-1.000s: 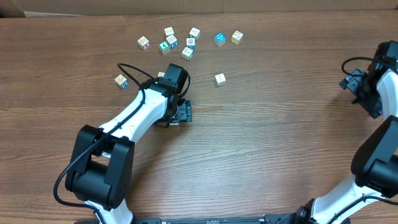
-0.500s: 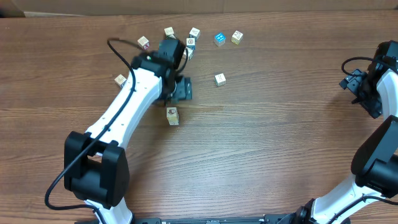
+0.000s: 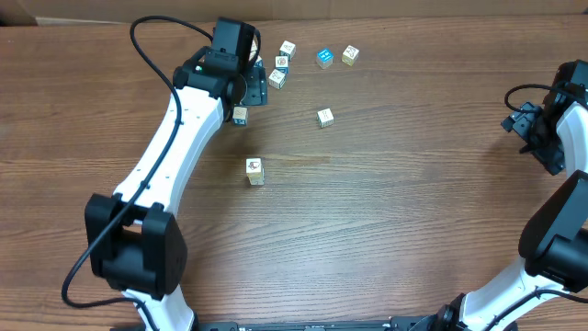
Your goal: Form a tower
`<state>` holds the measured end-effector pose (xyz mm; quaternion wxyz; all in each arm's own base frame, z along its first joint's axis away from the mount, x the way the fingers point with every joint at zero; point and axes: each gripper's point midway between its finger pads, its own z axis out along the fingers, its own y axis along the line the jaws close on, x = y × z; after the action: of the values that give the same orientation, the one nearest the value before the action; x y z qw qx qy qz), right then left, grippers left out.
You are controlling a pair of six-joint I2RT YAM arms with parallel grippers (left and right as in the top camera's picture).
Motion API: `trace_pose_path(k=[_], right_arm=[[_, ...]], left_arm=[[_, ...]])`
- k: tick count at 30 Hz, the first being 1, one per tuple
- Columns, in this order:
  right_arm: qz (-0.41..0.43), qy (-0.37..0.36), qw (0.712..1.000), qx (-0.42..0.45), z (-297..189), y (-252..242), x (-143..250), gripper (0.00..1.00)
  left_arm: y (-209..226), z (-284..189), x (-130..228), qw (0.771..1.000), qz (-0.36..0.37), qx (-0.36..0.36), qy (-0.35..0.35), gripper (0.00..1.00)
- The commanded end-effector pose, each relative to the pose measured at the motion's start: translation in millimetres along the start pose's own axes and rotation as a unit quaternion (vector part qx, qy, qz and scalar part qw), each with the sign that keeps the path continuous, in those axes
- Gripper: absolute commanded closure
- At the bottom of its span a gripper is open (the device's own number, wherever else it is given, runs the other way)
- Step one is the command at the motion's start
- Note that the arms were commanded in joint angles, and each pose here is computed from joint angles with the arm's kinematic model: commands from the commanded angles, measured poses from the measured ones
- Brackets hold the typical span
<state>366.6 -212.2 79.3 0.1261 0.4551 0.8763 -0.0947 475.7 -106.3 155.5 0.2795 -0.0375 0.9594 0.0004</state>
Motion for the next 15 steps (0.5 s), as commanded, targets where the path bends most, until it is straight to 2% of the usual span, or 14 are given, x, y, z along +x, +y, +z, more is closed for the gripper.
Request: trace_pose_path(k=[1,9,15], right_arm=[[0.005,-0.023,1.000,-0.008,-14,0,-12,0.00],[0.005,-0.023,1.000,-0.008,-14,0,-12,0.00],[0.005,-0.023,1.000,-0.008,-14,0,-12,0.00]], left_arm=[[7,32,9,0.999,0.017,-0.019,0.027,0.23],[3,93,54,0.992,0.069,-0.014,0.107,0.23],[4,113,61,0.991,0.074,-0.016,0.113,0.27]])
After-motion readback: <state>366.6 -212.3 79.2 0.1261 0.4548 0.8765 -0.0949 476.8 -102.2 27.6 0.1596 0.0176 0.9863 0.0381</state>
